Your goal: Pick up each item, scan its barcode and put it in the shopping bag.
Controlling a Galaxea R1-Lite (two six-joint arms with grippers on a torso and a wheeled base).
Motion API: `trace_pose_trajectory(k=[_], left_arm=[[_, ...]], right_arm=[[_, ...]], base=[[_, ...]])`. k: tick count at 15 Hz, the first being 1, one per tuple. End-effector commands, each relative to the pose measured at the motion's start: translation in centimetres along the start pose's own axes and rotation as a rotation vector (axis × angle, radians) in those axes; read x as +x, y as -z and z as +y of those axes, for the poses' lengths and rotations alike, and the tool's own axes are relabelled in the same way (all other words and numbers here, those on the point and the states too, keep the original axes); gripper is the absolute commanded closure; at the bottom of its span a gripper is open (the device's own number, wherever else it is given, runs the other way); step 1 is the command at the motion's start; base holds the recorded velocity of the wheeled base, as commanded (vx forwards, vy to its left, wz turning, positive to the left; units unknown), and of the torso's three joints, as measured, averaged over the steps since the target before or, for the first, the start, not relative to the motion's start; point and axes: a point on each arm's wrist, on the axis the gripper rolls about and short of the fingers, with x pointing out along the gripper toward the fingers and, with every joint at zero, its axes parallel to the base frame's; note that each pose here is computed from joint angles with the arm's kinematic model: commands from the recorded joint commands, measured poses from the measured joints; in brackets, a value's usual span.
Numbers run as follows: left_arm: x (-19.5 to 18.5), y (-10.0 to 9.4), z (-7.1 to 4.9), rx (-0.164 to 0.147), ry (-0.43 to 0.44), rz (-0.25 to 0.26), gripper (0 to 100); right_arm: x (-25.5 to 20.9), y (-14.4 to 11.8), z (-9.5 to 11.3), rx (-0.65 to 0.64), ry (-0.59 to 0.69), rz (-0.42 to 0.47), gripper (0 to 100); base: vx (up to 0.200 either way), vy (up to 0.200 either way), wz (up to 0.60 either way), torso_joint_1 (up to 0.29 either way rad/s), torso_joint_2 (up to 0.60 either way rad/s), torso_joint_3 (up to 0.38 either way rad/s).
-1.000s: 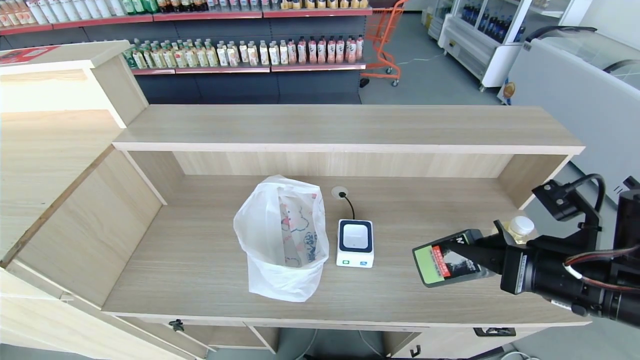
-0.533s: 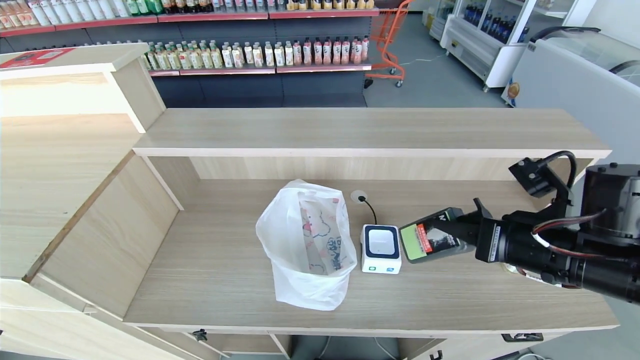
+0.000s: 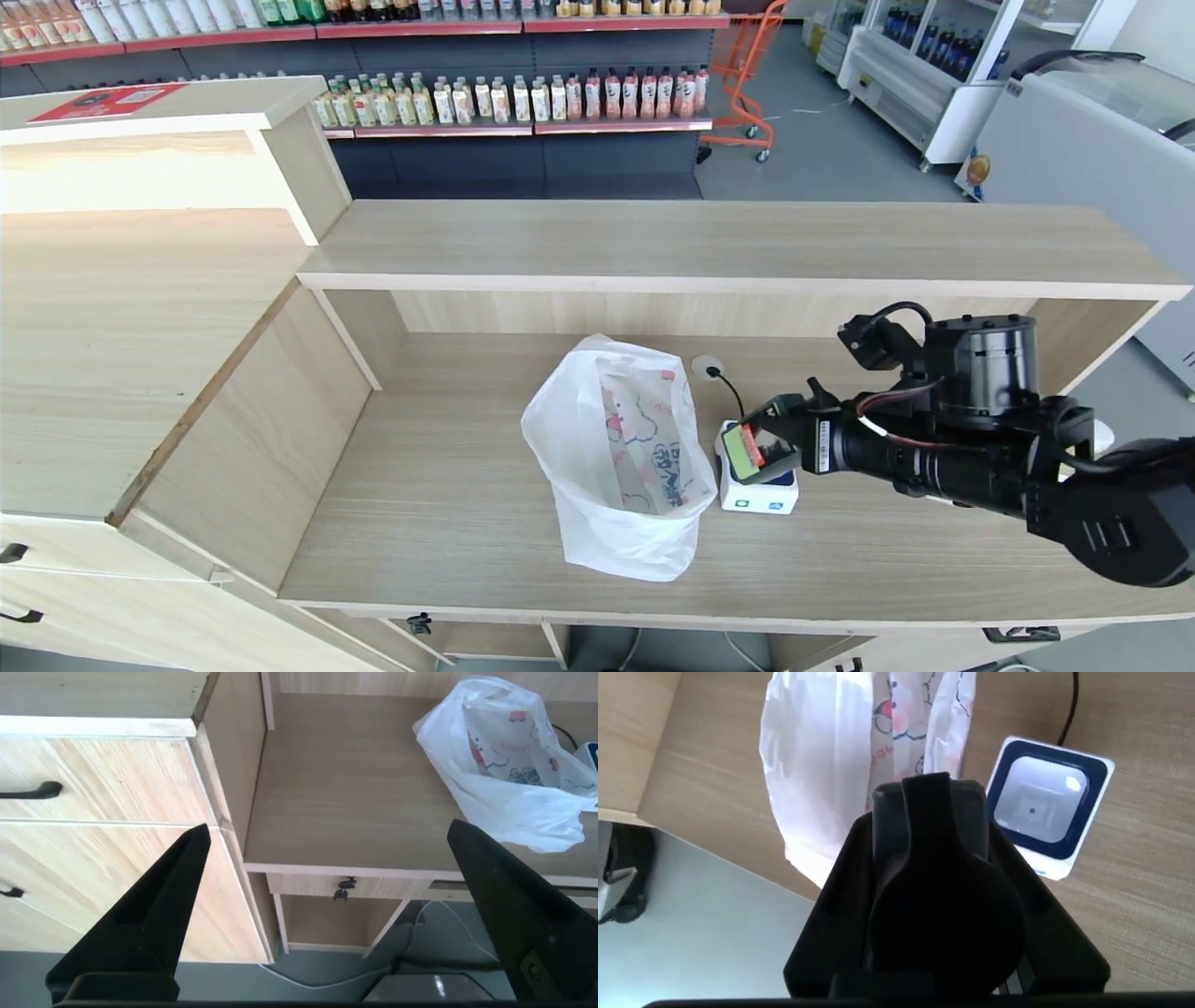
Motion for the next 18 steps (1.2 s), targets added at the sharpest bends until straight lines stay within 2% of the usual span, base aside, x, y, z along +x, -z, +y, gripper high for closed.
trace_pose_trajectory(k=[1, 5, 8, 12, 13, 15, 18], left_arm=[[0.0, 0.0, 0.0, 0.000, 0.000, 0.000, 0], [0.0, 0.0, 0.0, 0.000, 0.000, 0.000, 0], [0.0, 0.0, 0.0, 0.000, 0.000, 0.000, 0], [0.0, 0.0, 0.0, 0.000, 0.000, 0.000, 0], [0.0, 0.0, 0.0, 0.000, 0.000, 0.000, 0], [0.0, 0.0, 0.0, 0.000, 0.000, 0.000, 0], [0.0, 0.0, 0.0, 0.000, 0.000, 0.000, 0]], right_arm=[[4.0, 1.3, 0.0, -0.053, 0.024, 0.064, 100], [8.2, 3.5, 0.9, -0.228, -0.004, 0.087, 100], [10.0, 4.8, 2.0, -0.266, -0.037, 0.103, 100], [10.9, 6.4, 2.1, -0.311, -0.053, 0.089, 100], [11.0, 6.6, 2.1, -0.311, -0.053, 0.091, 0], [11.0, 6.2, 2.2, -0.292, -0.056, 0.050, 0], [9.3, 3.4, 2.2, -0.170, -0.053, -0.028, 0]], base=[[0.000, 0.000, 0.00, 0.000, 0.00, 0.000], [0.000, 0.000, 0.00, 0.000, 0.00, 0.000], [0.000, 0.000, 0.00, 0.000, 0.00, 0.000], [0.000, 0.000, 0.00, 0.000, 0.00, 0.000], [0.000, 0.000, 0.00, 0.000, 0.00, 0.000], [0.000, 0.000, 0.00, 0.000, 0.00, 0.000], [0.000, 0.000, 0.00, 0.000, 0.00, 0.000]])
